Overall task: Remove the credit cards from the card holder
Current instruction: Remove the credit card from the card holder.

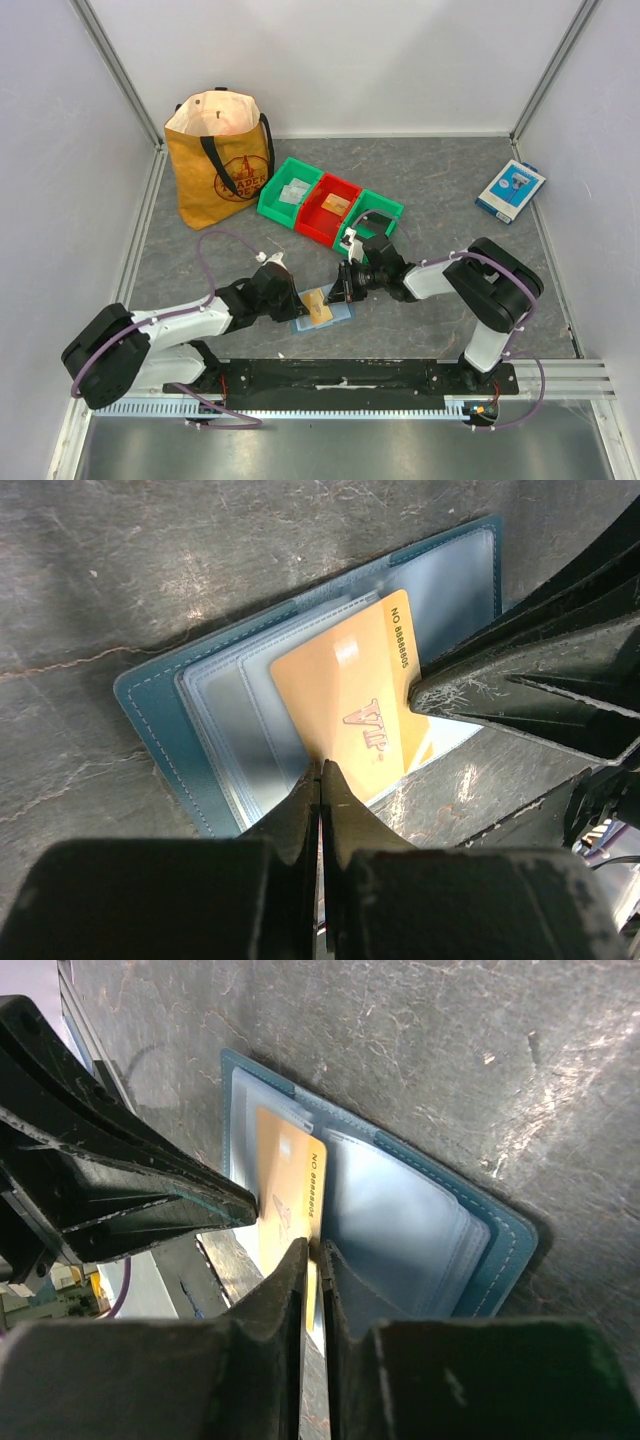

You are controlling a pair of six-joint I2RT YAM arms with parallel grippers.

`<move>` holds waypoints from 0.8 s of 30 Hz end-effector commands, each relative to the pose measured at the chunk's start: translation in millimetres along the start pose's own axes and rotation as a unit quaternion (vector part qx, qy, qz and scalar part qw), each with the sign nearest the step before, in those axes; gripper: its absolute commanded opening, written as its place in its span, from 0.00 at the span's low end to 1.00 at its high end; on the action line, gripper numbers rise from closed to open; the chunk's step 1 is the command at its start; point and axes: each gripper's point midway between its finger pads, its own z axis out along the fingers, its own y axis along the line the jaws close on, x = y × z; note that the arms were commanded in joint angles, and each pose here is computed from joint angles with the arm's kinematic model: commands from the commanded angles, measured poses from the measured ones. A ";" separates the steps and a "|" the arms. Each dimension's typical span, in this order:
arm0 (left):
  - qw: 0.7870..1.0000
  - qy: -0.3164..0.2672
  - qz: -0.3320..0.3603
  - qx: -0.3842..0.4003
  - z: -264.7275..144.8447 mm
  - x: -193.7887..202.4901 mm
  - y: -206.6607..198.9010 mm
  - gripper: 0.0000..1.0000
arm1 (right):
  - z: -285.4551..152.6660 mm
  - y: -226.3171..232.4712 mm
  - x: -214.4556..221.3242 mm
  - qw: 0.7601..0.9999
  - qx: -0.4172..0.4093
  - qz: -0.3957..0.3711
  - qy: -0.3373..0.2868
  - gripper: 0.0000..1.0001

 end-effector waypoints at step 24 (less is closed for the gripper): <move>0.998 -0.047 -0.018 0.041 -20.7 -8.8 -5.1 0.37 | -66.7 15.6 -44.2 0.995 0.049 -0.063 -0.063 0.00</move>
